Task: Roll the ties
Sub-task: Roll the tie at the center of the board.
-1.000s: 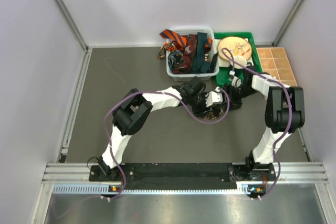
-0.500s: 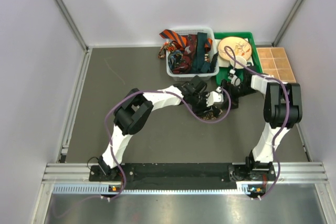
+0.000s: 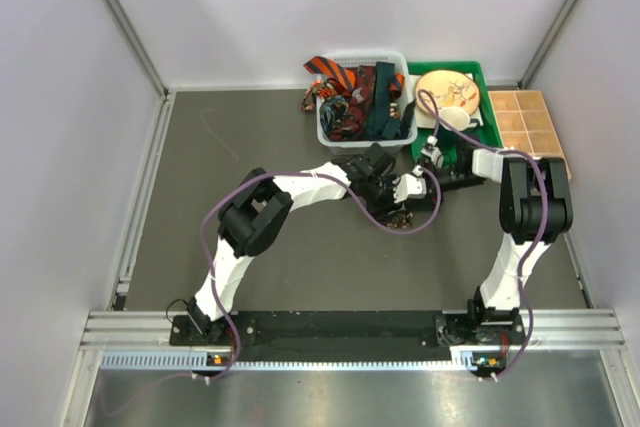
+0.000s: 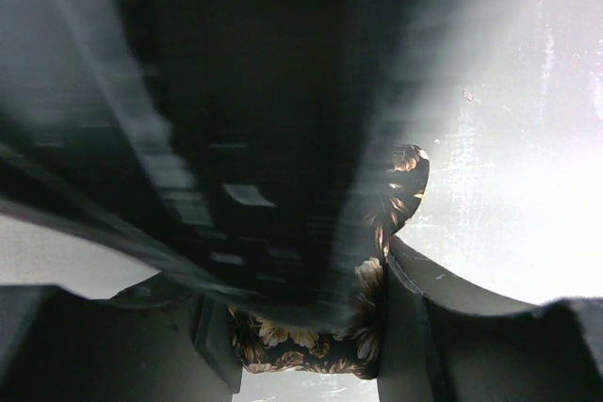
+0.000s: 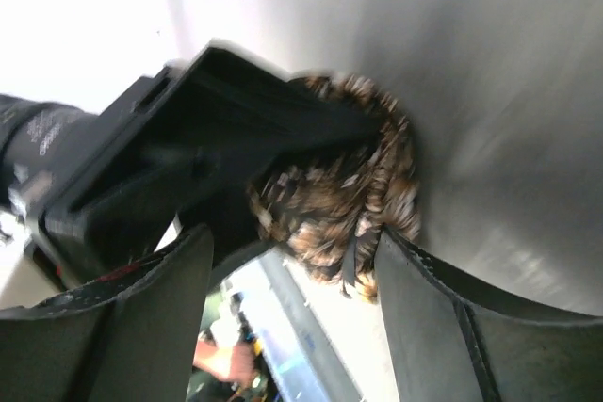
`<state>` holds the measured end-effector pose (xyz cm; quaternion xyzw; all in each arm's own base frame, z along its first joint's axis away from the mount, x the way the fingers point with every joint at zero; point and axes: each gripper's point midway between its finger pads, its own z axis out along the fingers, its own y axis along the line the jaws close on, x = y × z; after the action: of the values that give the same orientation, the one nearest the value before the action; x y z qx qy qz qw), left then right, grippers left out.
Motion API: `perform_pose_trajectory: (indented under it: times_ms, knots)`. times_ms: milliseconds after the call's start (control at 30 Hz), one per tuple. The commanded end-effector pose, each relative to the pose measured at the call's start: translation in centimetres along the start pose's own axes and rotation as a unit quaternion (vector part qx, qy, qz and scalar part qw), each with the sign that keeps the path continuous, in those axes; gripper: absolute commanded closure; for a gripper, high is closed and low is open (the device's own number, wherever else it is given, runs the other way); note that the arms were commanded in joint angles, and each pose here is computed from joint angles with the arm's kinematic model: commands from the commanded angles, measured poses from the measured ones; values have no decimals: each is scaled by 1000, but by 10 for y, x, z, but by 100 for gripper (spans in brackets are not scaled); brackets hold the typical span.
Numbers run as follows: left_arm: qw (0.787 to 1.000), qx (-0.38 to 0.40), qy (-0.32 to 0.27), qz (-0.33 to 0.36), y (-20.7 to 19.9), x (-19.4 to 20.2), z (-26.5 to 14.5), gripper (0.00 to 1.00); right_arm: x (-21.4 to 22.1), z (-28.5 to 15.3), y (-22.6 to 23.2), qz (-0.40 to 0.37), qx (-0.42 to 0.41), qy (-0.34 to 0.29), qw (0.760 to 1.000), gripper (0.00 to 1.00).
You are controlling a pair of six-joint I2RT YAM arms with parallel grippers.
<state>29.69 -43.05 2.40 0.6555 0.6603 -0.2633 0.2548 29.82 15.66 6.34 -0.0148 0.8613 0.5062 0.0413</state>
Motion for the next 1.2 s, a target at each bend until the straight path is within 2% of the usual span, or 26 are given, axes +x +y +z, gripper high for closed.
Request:
perform_pose_trajectory:
  times_ms: [0,133,167,333,467,567,733,867,1167]
  knots:
    - [979,63,177,-81,-45,111,4,96,34,-5,21,44,-36,39,998,32]
    - [979,66,175,-81,-47,110,4,96,34,-1,9,52,-9,43,998,26]
    - [979,65,175,-82,-47,110,4,96,34,0,-3,55,24,45,997,25]
    - [979,66,174,-83,-48,110,4,95,31,3,-6,48,41,44,997,28]
    - [979,68,174,-85,-48,110,5,95,23,-3,-35,39,138,36,989,25]
    - [979,68,174,-84,-48,110,5,95,22,-6,-42,38,161,33,986,22]
    - [979,70,174,-85,-48,111,5,95,28,0,-37,47,135,46,989,22]
    - [979,71,171,-84,-49,109,6,95,24,5,-24,50,96,40,993,32]
    - [979,73,172,-85,-50,111,7,95,16,14,-18,69,62,44,995,40]
